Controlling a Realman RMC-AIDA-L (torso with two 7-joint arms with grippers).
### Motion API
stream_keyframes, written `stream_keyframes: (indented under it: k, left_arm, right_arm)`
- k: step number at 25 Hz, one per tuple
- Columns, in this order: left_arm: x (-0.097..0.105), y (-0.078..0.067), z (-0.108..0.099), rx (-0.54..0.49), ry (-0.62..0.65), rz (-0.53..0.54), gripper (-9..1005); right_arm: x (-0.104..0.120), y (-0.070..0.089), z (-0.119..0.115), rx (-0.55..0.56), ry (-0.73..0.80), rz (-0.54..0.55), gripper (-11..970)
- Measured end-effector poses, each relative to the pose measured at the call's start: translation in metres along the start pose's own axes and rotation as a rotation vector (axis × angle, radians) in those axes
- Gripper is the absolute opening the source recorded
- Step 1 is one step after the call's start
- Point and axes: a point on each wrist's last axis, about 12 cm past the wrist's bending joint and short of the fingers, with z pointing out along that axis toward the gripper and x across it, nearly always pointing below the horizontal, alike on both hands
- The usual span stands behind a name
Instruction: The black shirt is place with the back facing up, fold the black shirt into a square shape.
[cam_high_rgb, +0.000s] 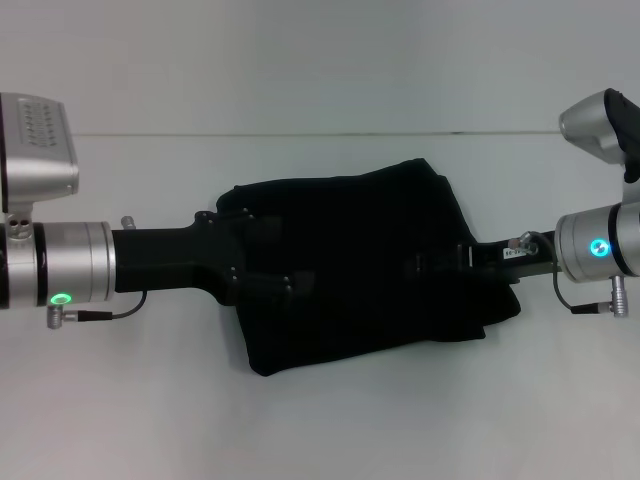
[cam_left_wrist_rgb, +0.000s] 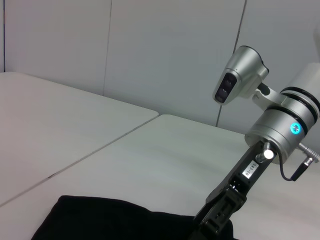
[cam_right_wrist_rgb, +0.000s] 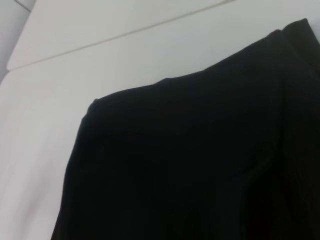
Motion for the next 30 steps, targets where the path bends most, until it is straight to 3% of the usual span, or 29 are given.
stream_keyframes:
  k: [19,30]
  left_arm:
    - [-0.003,0.002,0.002,-0.007,0.001,0.005,951]
    - [-0.003,0.002,0.002,-0.008,0.0,0.003,951]
  right_arm:
    - [0.0,-0.003,-0.003,0.018,0.02,-0.011,849]
    - [-0.002,0.007,0.003,0.003,0.026,-0.025,850]
